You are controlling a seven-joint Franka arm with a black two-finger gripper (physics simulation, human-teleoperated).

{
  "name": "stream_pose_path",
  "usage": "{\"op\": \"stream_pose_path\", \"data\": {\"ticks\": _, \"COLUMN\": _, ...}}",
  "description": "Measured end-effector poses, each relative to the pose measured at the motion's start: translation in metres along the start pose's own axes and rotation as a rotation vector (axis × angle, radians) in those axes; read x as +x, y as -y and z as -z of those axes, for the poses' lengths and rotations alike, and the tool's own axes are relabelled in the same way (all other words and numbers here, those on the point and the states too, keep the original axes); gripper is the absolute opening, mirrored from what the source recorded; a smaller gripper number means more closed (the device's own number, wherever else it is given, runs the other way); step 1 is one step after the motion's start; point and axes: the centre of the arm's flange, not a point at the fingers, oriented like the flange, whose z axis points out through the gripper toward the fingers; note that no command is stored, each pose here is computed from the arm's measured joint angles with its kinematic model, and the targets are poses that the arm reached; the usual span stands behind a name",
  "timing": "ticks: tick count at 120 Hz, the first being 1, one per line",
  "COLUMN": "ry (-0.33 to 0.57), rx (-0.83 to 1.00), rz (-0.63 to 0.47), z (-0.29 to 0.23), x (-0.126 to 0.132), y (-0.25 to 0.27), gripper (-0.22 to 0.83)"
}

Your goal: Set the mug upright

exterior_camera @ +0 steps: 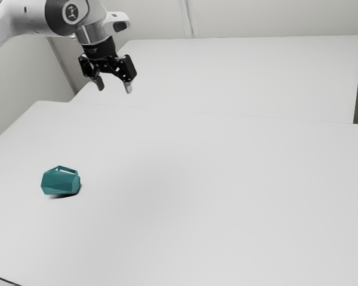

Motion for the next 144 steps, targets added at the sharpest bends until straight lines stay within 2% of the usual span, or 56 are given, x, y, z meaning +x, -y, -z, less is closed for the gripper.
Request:
{"op": "stream_pose_path", "data": {"ticks": 52, "ry": -0.013, "rx": 0.012, "rz": 0.003, "z": 0.004, "x": -0.005, "y": 0.004, "gripper": 0.62}}
{"op": "stream_pose_path", "data": {"ticks": 65, "ry": -0.020, "rx": 0.029, "rz": -0.009, "z": -0.001, "x": -0.014, "y": -0.002, "gripper": 0.62}}
{"op": "stream_pose_path", "data": {"ticks": 88, "ry": 0.028, "rx": 0.027, "rz": -0.013, "z": -0.041, "x": -0.048, "y": -0.005, "gripper": 0.62}}
{"op": "stream_pose_path", "data": {"ticks": 106, "ry": 0.025, "rx": -0.021, "rz": 0.042, "z": -0.071, "x": -0.061, "y": 0.058, "gripper": 0.62}}
{"op": "stream_pose_path", "data": {"ticks": 126, "ry": -0.038, "rx": -0.115, "rz": -0.009, "z": -0.089, "x": -0.072, "y": 0.109, "gripper": 0.62}}
{"op": "stream_pose_path", "data": {"ticks": 144, "ry": -0.075, "rx": -0.168, "rz": -0.026, "z": -0.109, "x": -0.085, "y": 0.182, "gripper": 0.62}}
